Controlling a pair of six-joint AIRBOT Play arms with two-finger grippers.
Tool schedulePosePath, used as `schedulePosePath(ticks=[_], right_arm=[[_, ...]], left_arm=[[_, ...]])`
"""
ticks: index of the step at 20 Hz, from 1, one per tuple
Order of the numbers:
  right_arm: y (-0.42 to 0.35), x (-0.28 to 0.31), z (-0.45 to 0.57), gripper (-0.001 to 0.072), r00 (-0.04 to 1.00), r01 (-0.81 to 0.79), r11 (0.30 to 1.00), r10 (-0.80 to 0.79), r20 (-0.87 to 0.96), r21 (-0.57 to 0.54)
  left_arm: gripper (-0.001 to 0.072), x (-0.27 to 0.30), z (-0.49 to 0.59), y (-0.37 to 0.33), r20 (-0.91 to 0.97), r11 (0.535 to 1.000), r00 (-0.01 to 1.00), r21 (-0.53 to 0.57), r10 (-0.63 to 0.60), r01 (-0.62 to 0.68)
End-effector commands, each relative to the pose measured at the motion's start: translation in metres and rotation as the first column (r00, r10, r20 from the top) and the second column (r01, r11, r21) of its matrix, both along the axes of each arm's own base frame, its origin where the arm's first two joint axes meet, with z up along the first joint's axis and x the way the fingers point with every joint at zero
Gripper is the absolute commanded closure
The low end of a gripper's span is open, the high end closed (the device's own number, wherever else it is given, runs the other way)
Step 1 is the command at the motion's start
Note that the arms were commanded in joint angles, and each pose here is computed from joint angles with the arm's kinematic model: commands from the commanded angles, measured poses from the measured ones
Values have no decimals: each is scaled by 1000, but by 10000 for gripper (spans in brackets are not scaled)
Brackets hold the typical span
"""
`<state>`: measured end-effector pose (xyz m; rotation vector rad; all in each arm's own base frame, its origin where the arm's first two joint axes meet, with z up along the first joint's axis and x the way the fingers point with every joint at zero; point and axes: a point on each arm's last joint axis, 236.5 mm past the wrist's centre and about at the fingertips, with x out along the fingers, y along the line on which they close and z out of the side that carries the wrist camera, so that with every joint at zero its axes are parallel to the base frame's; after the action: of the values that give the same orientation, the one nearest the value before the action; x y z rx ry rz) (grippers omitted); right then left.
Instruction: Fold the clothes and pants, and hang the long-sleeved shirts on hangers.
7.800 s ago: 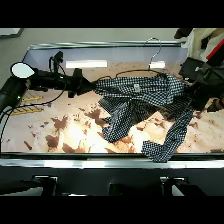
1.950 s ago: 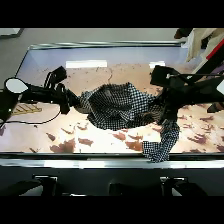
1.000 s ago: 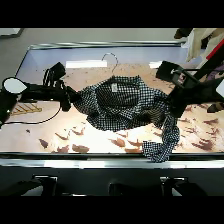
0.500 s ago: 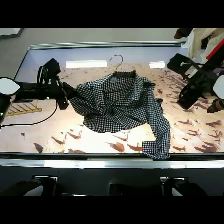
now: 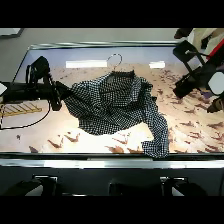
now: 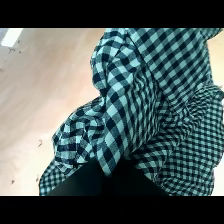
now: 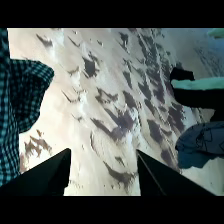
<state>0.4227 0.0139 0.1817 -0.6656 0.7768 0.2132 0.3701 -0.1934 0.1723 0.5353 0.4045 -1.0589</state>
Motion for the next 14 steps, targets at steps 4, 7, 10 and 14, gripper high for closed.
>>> schedulePosePath(ticks=[4, 7, 10, 14], right_arm=[[67, 37, -34, 232, 971, -238, 962, 239, 10, 135], [90, 38, -40, 232, 951, -307, 930, 310, 17, 201], [98, 40, -34, 233, 944, -328, 919, 327, 44, 220], [96, 43, -22, 226, 974, -227, 912, 222, 53, 342]], left_arm=[[693, -9, 8, -3, 0, 1000, 1000, -19, -18, 18], [692, -9, 8, -3, 0, 1000, 1000, -18, -19, 19], [692, -9, 8, -3, 0, 1000, 1000, -19, -18, 18], [692, -9, 7, -3, -2, 1000, 1000, -18, -18, 18]])
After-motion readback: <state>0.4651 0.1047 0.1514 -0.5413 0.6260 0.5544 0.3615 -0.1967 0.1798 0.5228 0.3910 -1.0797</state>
